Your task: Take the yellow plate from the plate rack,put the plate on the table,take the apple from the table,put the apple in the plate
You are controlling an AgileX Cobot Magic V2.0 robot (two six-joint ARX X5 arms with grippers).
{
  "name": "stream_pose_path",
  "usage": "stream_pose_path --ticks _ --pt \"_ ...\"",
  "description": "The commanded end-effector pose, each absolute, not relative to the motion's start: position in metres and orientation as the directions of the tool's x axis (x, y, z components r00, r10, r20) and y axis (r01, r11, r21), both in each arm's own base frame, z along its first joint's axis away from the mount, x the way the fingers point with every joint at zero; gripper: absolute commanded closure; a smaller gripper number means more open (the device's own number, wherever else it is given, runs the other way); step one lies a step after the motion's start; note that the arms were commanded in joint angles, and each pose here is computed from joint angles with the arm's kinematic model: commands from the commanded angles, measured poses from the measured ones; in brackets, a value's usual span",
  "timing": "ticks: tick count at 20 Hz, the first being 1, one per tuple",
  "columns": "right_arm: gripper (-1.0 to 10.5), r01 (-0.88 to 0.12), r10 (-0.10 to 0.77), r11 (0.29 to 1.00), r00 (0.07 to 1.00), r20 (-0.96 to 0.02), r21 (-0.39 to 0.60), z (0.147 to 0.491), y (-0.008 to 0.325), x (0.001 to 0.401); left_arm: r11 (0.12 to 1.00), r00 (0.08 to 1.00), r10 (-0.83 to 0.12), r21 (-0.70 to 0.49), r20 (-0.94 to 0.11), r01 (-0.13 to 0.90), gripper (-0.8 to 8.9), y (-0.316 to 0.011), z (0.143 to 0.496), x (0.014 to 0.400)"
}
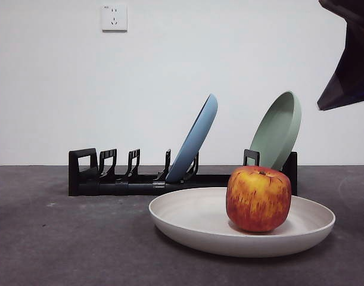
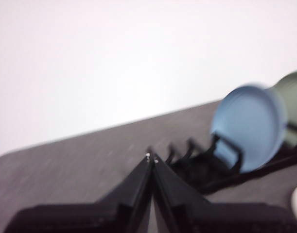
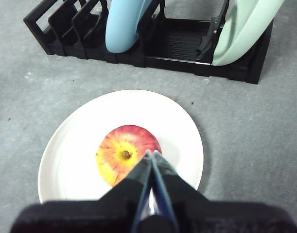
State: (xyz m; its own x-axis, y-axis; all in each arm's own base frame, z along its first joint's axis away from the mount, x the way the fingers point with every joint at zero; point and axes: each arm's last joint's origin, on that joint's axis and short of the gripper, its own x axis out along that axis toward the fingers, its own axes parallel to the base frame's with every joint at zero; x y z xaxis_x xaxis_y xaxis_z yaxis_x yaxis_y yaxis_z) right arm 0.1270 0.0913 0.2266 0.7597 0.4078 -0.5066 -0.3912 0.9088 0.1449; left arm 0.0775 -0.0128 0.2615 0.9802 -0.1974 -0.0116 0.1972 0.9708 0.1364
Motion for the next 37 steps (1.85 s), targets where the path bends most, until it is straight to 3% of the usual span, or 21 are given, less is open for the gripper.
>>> stream_pose_path --ticks 1,6,10,18,37 --pt "9.6 -0.385 0.407 0.910 0.762 -0.504 0.152 0.226 0.091 0.127 0.977 0.989 -0.141 0.157 -0.055 0.148 8.17 -0.008 0.237 0.083" --pt "9.6 -0.385 0.407 0.910 0.762 -0.504 0.152 0.226 0.091 0.127 0.981 0.987 -0.105 0.150 -0.120 0.123 8.17 -0.006 0.185 0.095" --pt "9.6 -0.385 0.407 0.910 0.762 -0.504 0.152 0.226 0.091 0.127 0.982 0.983 -0.106 0.139 -0.150 0.128 8.17 -0.007 0.163 0.098" --pt "9.6 -0.385 0.407 0.910 0.762 -0.504 0.152 0.226 0.091 0.127 0.985 0.976 -0.102 0.115 -0.191 0.125 8.17 -0.006 0.148 0.095" --pt "9.6 -0.385 0.407 0.910 0.762 -0.504 0.152 0.226 0.091 0.127 0.987 0.976 -0.103 0.103 -0.189 0.125 8.17 -0.006 0.148 0.095"
